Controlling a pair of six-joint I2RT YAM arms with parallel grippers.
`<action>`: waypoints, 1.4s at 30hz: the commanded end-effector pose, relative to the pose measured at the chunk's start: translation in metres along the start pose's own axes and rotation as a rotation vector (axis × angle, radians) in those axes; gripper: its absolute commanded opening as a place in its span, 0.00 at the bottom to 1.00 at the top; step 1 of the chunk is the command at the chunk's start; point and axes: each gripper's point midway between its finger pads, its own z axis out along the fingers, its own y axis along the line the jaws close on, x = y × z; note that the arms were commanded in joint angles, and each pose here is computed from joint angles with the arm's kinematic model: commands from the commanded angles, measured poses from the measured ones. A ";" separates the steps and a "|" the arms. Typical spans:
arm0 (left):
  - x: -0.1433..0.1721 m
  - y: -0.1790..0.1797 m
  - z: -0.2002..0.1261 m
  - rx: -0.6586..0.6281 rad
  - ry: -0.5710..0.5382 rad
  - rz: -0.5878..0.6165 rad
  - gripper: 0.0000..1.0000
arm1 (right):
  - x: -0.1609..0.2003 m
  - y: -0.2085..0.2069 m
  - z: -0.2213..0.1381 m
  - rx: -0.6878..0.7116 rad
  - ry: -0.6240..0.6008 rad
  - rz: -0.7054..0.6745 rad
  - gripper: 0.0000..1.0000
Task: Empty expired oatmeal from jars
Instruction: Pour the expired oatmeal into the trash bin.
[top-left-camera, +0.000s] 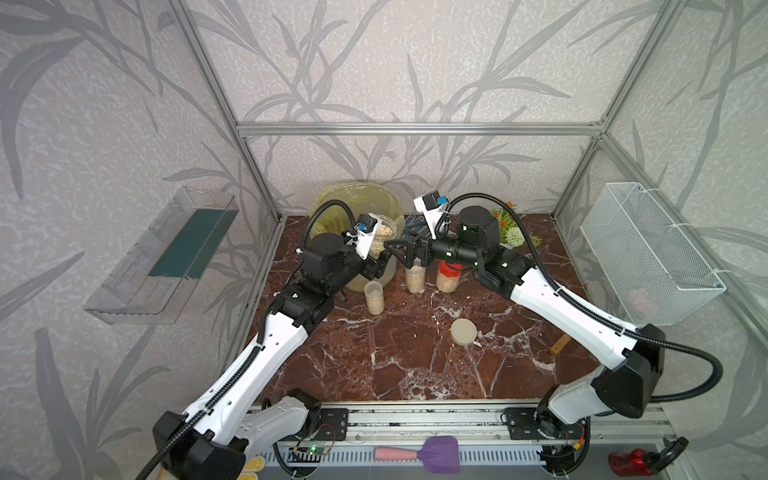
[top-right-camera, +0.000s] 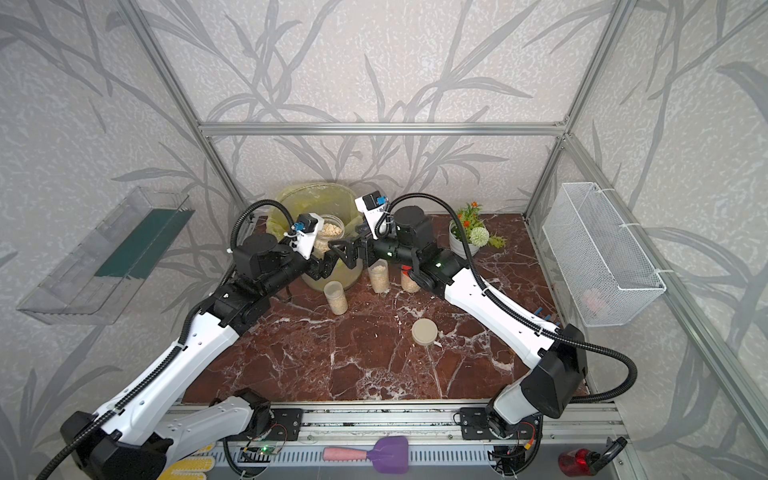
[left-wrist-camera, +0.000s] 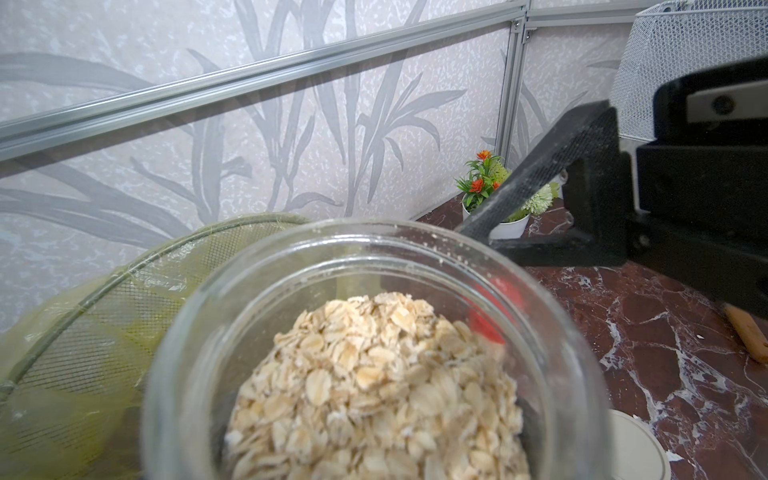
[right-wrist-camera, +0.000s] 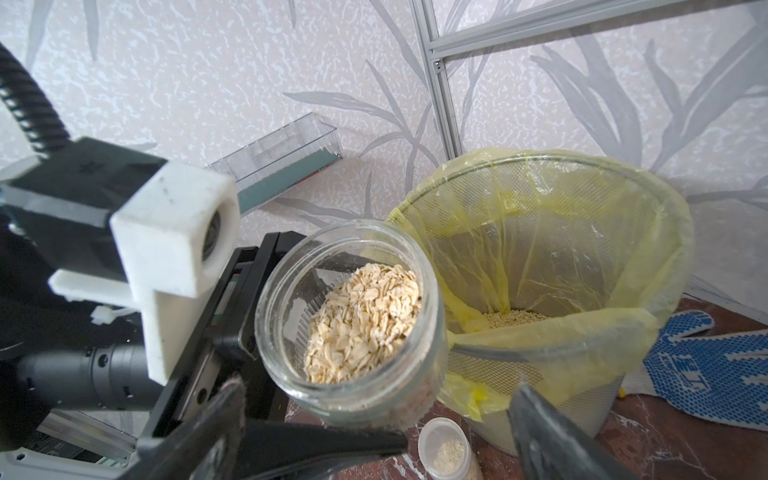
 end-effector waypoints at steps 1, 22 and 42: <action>-0.033 0.001 -0.005 0.028 -0.095 0.041 0.00 | -0.021 0.010 0.010 -0.026 -0.054 -0.019 0.99; -0.040 0.024 0.006 0.082 -0.102 0.017 0.00 | -0.012 -0.007 0.081 -0.066 0.003 -0.041 0.96; -0.060 0.034 0.004 0.111 -0.137 0.054 0.00 | 0.022 -0.002 0.112 -0.131 0.251 -0.003 0.63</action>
